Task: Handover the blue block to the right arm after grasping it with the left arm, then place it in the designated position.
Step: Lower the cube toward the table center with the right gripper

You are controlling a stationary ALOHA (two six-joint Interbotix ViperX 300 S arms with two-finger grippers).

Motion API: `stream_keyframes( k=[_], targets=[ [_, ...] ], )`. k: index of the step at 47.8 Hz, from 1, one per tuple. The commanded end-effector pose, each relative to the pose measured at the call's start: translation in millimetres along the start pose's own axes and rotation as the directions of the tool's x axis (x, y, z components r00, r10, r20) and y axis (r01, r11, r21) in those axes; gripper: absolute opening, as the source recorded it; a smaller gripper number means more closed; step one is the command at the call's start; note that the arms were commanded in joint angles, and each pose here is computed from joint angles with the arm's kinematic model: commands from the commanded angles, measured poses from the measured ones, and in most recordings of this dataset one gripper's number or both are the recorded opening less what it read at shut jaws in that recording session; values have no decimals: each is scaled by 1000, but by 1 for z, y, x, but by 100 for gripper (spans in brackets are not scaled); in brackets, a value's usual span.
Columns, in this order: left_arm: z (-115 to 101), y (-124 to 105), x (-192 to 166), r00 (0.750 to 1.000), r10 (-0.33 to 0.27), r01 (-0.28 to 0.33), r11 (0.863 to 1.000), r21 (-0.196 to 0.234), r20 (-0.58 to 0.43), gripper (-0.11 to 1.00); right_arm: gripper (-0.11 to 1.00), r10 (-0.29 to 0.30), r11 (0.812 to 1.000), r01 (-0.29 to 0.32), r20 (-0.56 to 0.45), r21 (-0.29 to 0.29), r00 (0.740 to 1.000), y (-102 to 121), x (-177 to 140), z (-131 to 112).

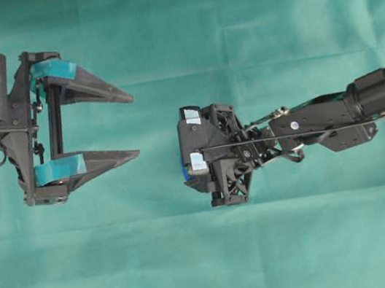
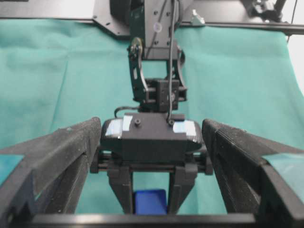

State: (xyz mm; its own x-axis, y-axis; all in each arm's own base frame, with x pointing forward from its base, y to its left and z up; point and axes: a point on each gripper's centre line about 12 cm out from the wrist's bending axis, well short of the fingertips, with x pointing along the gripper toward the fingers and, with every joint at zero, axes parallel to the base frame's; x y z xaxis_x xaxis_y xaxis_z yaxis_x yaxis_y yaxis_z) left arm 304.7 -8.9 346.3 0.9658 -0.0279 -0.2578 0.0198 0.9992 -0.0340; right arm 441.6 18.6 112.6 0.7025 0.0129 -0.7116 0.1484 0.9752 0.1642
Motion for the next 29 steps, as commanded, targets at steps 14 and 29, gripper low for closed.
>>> stream_keyframes(
  k=[14, 29],
  targets=[
    [9, 1, -3, 1000, 2, -2, 1000, -1, 28, 100, 56, 10, 1000, -11, 42, 7, 999, 1, -5, 14],
    [9, 1, -2, 1000, 2, -2, 1000, 1, 26, 100, 56, 11, 1000, -11, 37, 3, 999, 1, -6, 11]
  ],
)
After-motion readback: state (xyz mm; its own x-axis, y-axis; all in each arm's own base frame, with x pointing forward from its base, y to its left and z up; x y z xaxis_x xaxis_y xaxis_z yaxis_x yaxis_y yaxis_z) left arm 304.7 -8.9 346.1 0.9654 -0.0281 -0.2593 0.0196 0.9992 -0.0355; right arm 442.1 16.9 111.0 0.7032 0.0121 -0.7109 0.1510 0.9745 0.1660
